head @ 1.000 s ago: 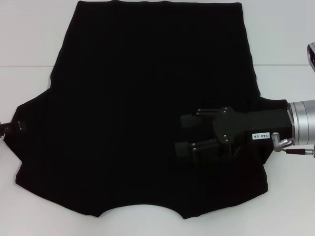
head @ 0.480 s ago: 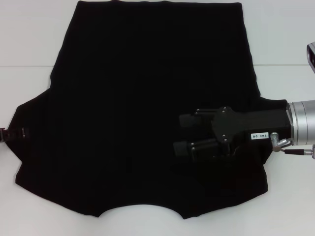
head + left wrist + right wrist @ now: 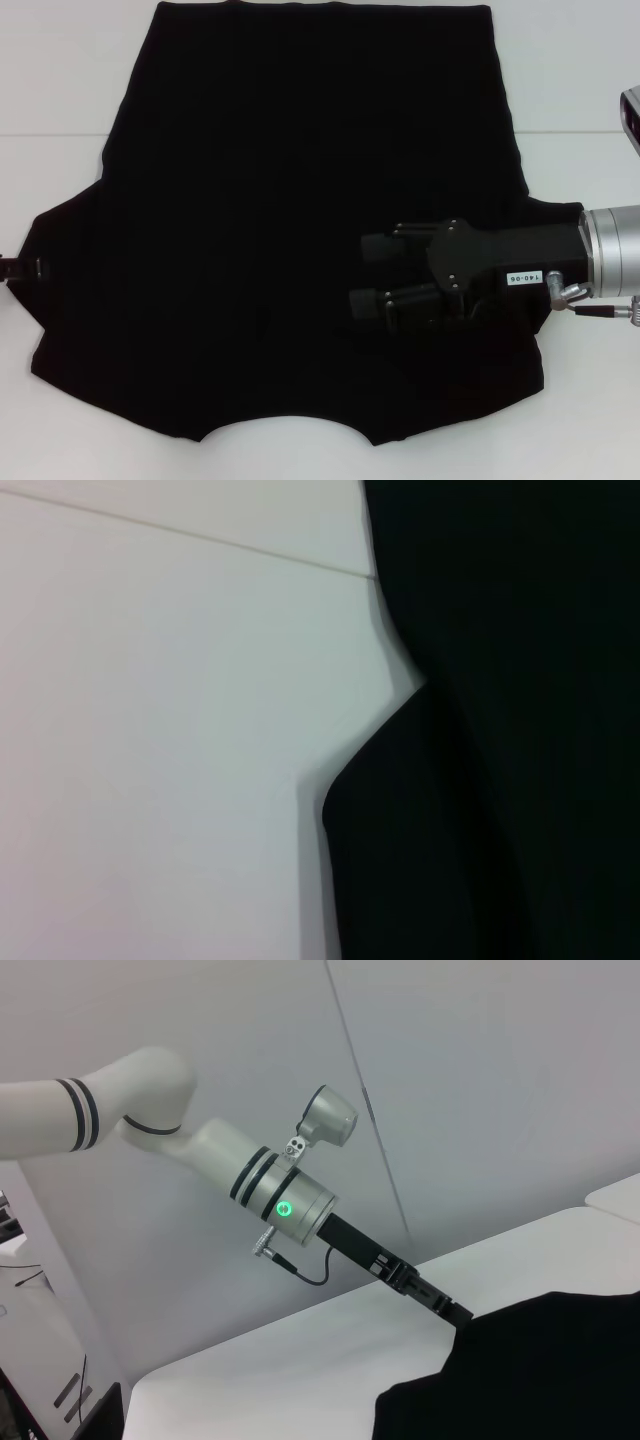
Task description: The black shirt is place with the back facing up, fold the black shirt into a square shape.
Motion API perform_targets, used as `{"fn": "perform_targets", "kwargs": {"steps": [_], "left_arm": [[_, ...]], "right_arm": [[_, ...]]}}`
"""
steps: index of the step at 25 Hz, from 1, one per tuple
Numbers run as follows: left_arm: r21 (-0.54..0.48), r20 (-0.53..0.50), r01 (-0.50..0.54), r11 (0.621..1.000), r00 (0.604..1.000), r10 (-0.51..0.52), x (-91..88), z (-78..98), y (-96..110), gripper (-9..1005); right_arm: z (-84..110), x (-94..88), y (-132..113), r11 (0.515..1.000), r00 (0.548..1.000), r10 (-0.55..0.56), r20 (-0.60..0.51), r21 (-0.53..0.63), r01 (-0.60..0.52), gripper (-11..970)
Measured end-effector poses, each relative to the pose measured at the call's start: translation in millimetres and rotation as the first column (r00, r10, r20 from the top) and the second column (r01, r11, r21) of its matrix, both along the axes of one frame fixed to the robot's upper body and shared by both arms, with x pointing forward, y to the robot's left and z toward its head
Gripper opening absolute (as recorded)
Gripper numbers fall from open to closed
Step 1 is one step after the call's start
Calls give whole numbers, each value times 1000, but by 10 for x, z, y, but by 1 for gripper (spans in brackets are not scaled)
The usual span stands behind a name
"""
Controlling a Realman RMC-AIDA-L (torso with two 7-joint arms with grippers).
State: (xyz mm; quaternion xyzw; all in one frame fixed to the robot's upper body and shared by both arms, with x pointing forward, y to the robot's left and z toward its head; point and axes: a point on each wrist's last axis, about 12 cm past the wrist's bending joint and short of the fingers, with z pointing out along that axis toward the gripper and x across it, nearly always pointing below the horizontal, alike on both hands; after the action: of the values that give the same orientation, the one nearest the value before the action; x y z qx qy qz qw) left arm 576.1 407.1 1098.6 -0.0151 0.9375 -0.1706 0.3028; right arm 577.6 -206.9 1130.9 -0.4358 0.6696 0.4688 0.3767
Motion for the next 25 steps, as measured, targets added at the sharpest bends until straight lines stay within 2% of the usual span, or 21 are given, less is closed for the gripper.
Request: {"fn": "perform_targets", "kwargs": {"steps": [8,19,25], "left_arm": [[14,11,1,1000,1000,-1,61,-7,-46,940],[36,-20,-5,999,1000,5,35,-97,-79,939],[36,-18,-4,999,1000,4,42,-99,-92,883]], "right_arm": [[-9,-6,8,1000,1000,0,-4,3,0,915],[-5,-4,0,1000,1000,-3,-2,2,3,914],[-5,-2,-6,1000,1000,-7,-1,3,7,914]]}}
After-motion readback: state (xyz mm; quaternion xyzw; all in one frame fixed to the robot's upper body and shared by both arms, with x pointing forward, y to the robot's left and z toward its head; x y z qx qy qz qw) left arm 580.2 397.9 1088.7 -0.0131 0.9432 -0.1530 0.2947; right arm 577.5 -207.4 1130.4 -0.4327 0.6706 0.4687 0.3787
